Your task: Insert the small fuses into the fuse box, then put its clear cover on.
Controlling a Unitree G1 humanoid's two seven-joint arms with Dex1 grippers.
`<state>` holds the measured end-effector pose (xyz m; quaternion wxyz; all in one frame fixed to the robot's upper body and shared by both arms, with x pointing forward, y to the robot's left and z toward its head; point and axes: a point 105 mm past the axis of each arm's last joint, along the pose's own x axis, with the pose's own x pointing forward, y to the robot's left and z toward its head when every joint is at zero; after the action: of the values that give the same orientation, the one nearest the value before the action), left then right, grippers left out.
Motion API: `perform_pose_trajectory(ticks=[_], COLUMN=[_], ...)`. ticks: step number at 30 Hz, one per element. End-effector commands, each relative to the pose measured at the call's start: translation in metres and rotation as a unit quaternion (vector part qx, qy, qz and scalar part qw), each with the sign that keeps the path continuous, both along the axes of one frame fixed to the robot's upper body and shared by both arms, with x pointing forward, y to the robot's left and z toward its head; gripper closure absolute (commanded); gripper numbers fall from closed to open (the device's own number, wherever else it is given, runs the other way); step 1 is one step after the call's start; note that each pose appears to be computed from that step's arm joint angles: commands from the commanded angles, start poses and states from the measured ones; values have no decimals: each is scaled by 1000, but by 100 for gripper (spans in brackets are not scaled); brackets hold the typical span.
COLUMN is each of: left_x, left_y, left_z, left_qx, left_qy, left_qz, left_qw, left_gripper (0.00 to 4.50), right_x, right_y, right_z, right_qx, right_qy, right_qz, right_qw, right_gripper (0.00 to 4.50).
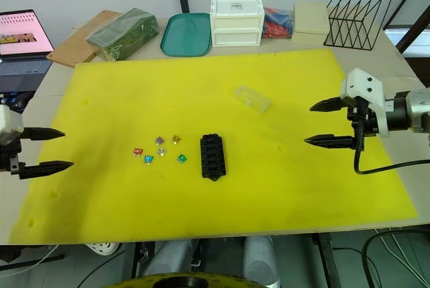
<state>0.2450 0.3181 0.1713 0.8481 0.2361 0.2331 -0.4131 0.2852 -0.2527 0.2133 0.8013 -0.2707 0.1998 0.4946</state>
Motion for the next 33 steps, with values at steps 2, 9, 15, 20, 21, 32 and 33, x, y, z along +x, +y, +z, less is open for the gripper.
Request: perform_pose_trajectory(ticks=[2, 9, 15, 20, 21, 32, 33], left_x=[2, 1, 1, 0, 0, -1, 0], left_y=[3, 2, 2, 2, 1, -10, -13], left_z=[8, 6, 4, 3, 3, -4, -4], left_qx=[14, 4, 3, 4, 3, -37, -50], left_qy=[-16, -7, -6, -6, -5, 11, 13], left_qz=[0, 3, 2, 2, 3, -1, 0], left_qw=[1000, 1000, 1000, 1000, 1000, 999, 999], left_gripper=[0, 0, 0, 0, 0, 0, 0], right_x=[0, 0, 0, 0, 1, 4, 5], right_y=[0, 1, 2, 4, 5, 23, 27], right_z=[13, 13, 13, 13, 12, 16, 18], right_qx=[-6, -3, -1, 5, 6, 36, 45], right_qy=[-24, -24, -23, -23, -22, -35, -37], right_qz=[4, 5, 5, 6, 6, 9, 10], right_qw=[1000, 1000, 1000, 1000, 1000, 999, 998], right_gripper=[1, 1, 1, 1, 1, 1, 1])
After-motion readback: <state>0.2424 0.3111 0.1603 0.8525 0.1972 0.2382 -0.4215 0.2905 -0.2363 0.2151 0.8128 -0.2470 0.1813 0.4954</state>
